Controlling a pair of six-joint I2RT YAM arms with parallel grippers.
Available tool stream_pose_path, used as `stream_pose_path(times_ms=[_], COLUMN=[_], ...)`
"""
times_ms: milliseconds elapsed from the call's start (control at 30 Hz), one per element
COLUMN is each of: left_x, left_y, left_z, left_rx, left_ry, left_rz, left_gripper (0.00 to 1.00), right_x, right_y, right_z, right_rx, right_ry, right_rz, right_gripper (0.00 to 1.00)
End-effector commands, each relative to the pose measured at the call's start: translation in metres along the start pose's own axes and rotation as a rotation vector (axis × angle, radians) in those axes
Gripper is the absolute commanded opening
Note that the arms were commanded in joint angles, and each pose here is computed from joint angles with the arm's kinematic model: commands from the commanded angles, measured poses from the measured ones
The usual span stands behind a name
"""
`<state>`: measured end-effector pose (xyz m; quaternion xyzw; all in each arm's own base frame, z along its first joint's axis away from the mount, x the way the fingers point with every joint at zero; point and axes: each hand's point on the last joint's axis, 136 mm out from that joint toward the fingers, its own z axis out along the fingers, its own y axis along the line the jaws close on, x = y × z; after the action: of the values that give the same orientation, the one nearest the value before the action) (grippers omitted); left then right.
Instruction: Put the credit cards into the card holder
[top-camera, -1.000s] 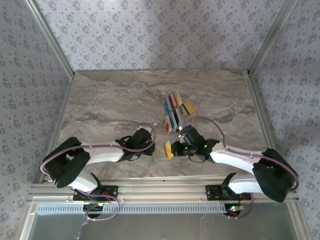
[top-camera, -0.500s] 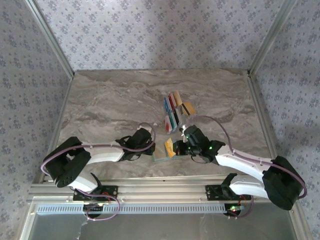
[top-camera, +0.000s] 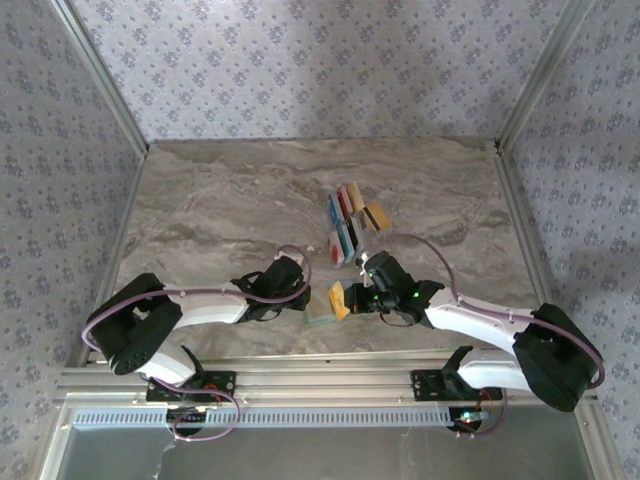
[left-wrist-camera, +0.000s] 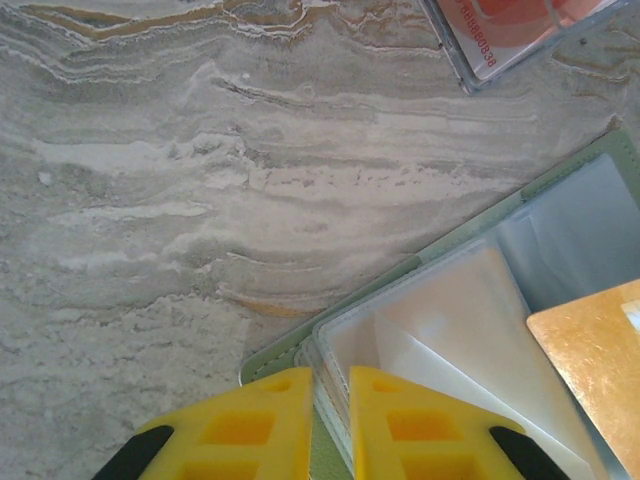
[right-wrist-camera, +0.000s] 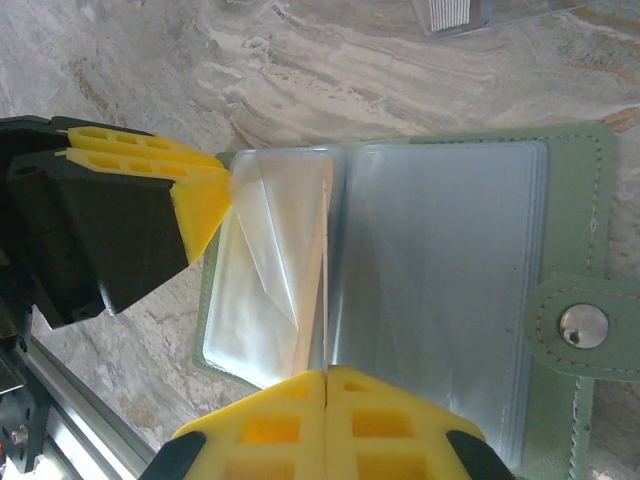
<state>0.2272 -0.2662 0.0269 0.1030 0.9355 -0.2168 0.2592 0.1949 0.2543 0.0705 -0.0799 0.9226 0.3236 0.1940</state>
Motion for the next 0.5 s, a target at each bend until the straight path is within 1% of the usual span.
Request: stream_pose_path(times_ms=[0,467], left_x=[0.005,0.003], left_y=[0.005,-0.001], left_z=[0.003,-0.001], left_rx=[-0.031,0.000], left_ry=[0.018,0.018], left_rz=[0.011,0.015], left_gripper=[0.17,0.17], right_x=[0.004,0.008], right_y=[-0.002,-0.009], right_z=[0.003,0.016], right_rx=[-0.009,-0.006], right_ry=[0.016,0.047], right_rz=[-0.005,0.022], right_gripper=[0.00,0.00])
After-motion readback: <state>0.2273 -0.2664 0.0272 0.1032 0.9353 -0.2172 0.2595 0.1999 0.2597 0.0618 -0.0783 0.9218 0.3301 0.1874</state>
